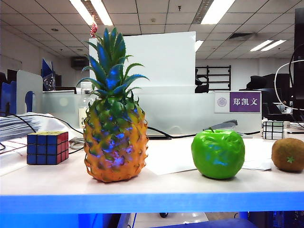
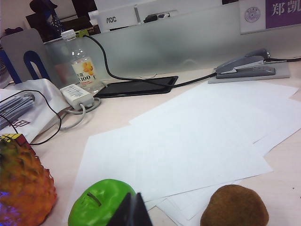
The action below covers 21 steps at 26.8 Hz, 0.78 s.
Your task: Arrange all the fruits from large to small from left to right in a row.
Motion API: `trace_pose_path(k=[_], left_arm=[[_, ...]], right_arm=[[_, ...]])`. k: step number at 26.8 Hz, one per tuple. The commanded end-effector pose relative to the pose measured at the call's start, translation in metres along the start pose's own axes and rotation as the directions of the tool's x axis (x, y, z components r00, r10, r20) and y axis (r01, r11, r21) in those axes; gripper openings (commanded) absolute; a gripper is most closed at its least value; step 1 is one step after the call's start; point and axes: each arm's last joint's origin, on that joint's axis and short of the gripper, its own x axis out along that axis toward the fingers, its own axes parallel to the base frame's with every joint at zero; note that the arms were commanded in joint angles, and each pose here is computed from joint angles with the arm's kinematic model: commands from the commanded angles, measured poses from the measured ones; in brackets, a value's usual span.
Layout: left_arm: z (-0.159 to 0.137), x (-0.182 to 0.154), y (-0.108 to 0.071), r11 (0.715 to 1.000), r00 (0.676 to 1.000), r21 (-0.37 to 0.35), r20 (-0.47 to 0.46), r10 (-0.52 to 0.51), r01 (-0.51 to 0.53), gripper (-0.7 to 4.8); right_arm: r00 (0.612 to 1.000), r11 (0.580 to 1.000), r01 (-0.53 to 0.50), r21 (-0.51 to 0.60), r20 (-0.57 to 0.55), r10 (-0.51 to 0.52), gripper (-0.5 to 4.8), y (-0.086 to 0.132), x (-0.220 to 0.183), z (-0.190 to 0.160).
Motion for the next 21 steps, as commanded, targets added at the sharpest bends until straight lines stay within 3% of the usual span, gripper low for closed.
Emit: trace_pose_path(k=[1, 4, 9, 12, 16, 18, 21], left_arm=[[0.002, -0.002, 0.002, 0.999, 0.999, -0.009, 0.013, 0.039, -0.039, -0.05], [0.008, -0.004, 0.001, 0.995, 0.996, -0.049, 0.044, 0.084, -0.081, -0.05], [0.033, -0.012, -0.002, 0.983, 0.972, -0.128, 0.179, 0.153, -0.131, -0.05], [0.048, -0.02, -0.006, 0.994, 0.945, -0.076, 0.313, 0.095, -0.074, -0.05], [0.061, -0.03, -0.016, 0.997, 0.884, 0.072, 0.468, -0.005, -0.032, -0.05], [0.064, -0.033, -0.02, 0.994, 0.864, 0.09, 0.504, 0.006, -0.059, -0.05], [0.067, -0.035, -0.025, 0.99, 0.854, 0.058, 0.515, 0.078, -0.125, -0.04]], right_arm=[[1.0, 1.0, -0.007, 0.004, 0.012, 0.007, -0.06, 0.001, 0.0, 0.002], [1.0, 1.0, -0.007, 0.004, 0.012, 0.007, -0.06, 0.001, 0.0, 0.002], [1.0, 1.0, -0.007, 0.004, 0.012, 0.007, -0.06, 0.001, 0.0, 0.002], [1.0, 1.0, -0.007, 0.004, 0.012, 0.007, -0.06, 0.001, 0.0, 0.002], [1.0, 1.0, -0.007, 0.004, 0.012, 0.007, -0.06, 0.001, 0.0, 0.002], [1.0, 1.0, -0.007, 0.004, 0.012, 0.007, -0.06, 0.001, 0.0, 0.002], [1.0, 1.0, -0.007, 0.004, 0.012, 0.007, -0.06, 0.001, 0.0, 0.002]])
